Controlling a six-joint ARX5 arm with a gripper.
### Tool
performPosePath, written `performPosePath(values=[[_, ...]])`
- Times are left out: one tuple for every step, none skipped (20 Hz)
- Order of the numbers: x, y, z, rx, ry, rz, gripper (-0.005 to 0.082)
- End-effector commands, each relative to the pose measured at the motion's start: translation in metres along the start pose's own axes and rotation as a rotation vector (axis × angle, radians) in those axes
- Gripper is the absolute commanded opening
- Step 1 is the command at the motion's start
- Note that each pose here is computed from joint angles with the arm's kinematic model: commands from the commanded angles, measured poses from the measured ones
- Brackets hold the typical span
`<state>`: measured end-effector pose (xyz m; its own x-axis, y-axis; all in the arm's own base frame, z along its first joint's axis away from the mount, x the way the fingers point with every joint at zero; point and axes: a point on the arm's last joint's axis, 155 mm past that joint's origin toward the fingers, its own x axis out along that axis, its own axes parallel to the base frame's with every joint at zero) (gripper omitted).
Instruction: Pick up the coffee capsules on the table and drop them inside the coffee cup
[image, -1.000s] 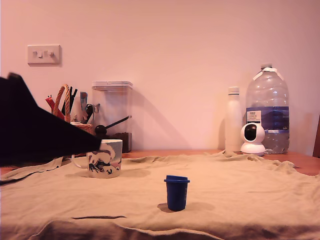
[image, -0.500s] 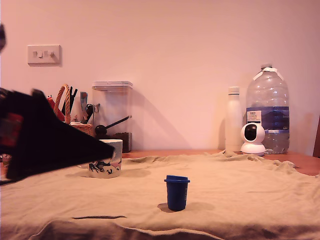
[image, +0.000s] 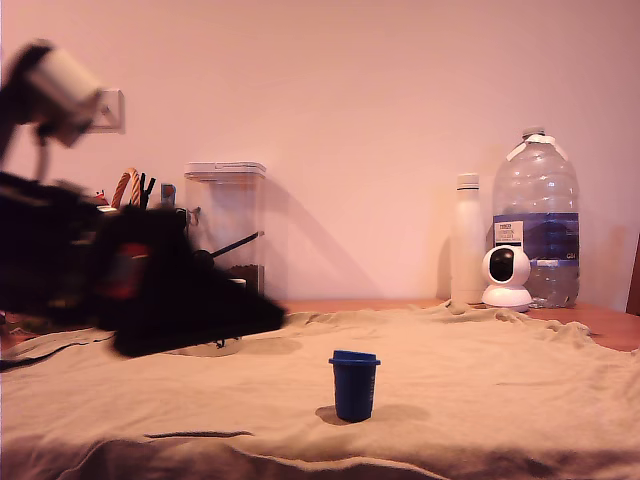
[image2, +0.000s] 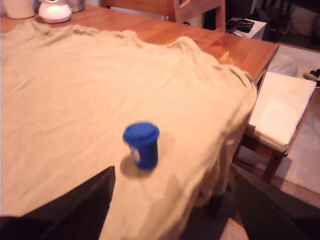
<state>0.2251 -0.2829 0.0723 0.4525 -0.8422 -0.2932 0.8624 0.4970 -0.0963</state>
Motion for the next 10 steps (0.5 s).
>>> performPosePath(values=[[0.006,0.0,-0.007,-0.011,0.024,-0.012,0.0657],[0.01,0.0,-0.009,-0.015,0.035,-0.016,0.0657],[0.014,0.001,-0.011,-0.02,0.048,-0.018,0.0657],[0.018,0.002,-0.012,-0.023,0.058,-0.018,0.0657],[0.022,0.004,-0.013,-0.027,0.069,-0.018,0.0657],[0.026,0.005,-0.014,-0.032,0.083,-0.019,0.0657],[0.03,0.005,-0.016,-0.038,0.099,-0.024,0.0657],[0.033,0.005,-0.018,-0.047,0.12,-0.03,0.0657],[0.037,0.005,-0.02,-0.053,0.137,-0.035,0.0657],[0.04,0.005,-0.021,-0.065,0.152,-0.037,0.0657]])
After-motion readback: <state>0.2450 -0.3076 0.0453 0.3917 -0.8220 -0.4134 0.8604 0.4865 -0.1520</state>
